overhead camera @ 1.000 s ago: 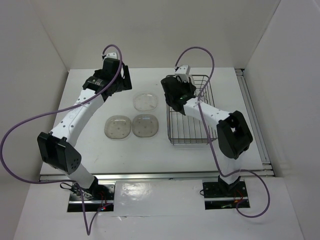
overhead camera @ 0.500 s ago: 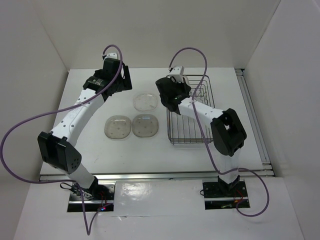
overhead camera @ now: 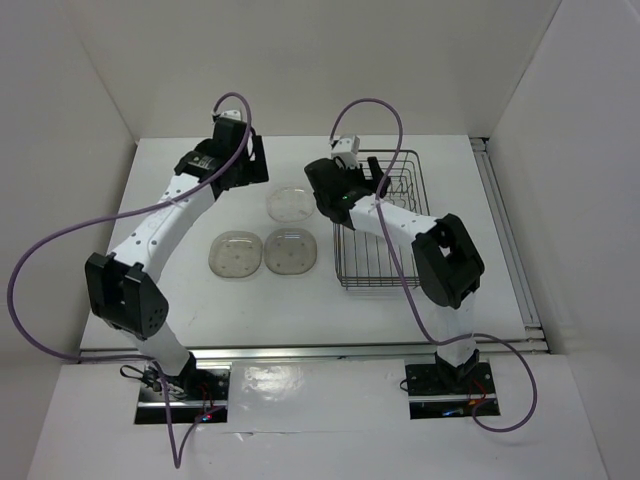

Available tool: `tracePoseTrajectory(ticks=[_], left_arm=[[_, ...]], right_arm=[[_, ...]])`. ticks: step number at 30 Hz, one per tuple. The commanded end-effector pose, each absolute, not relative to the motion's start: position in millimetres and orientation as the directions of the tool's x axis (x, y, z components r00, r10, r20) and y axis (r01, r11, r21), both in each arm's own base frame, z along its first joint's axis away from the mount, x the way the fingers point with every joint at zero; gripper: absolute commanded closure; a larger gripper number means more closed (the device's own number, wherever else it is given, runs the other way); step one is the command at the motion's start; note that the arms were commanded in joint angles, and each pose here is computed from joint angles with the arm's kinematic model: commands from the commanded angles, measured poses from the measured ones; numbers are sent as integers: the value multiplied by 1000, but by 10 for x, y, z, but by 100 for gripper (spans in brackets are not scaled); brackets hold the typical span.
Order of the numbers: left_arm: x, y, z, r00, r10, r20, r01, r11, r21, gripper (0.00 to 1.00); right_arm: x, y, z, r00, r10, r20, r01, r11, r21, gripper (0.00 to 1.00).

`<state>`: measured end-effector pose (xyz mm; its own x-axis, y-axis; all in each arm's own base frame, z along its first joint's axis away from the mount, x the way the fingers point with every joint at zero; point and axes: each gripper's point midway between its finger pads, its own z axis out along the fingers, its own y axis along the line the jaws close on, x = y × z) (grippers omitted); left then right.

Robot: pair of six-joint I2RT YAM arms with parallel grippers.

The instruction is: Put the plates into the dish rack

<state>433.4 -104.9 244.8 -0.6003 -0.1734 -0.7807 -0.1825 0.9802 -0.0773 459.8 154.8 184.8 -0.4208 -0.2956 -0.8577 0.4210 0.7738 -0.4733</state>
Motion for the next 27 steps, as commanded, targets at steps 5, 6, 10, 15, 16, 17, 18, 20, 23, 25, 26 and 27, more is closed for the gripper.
tracePoseTrajectory(ticks=[5,6,10,15,16,17,18,20,23,25,26,27], left_arm=[[4680,-1245,1896,-676,-206,-708,-130,979,-160,0],[4711,-1274,1841,-681,-205,-703,-123,978,-166,0],[4828,-1204,1469,-730,-218,-648,-141,975,-169,0],[4933,-1132,1135,-760,-220,-611,-140,974,-176,3],[4955,-1137,1052,-766,-219,-605,-142,975,-173,3],[4951,-1153,1006,-773,-217,-596,-138,975,-176,3],[4949,-1147,961,-780,-203,-592,-129,978,-165,3],[4968,-1173,923,-782,-202,-589,-122,977,-174,4],[4978,-1201,822,-796,-200,-572,-117,977,-178,5],[4976,-1200,776,-801,-198,-565,-118,977,-175,6],[4961,-1245,731,-808,-190,-558,-111,979,-172,6],[4959,-1245,679,-816,-188,-547,-114,979,-167,7]], right_arm=[[4486,1503,2403,-306,-180,-935,492,811,-317,0],[4476,1495,2442,-299,-174,-938,494,813,-309,0],[4418,1521,2485,-302,-136,-944,450,853,-267,0],[4286,1560,2543,-281,-69,-957,330,930,-164,0],[4278,1595,2539,-278,-59,-959,304,941,-146,0],[4259,1593,2535,-280,-58,-958,296,944,-144,0],[4239,1579,2555,-280,-51,-959,298,945,-138,0],[4221,1565,2526,-295,-63,-953,296,943,-154,0],[4159,1529,2491,-291,-58,-955,288,946,-145,0],[4138,1526,2480,-294,-58,-954,280,949,-144,0],[4138,1526,2479,-294,-58,-954,280,949,-144,0],[4138,1526,2479,-294,-58,-954,280,949,-144,0]])
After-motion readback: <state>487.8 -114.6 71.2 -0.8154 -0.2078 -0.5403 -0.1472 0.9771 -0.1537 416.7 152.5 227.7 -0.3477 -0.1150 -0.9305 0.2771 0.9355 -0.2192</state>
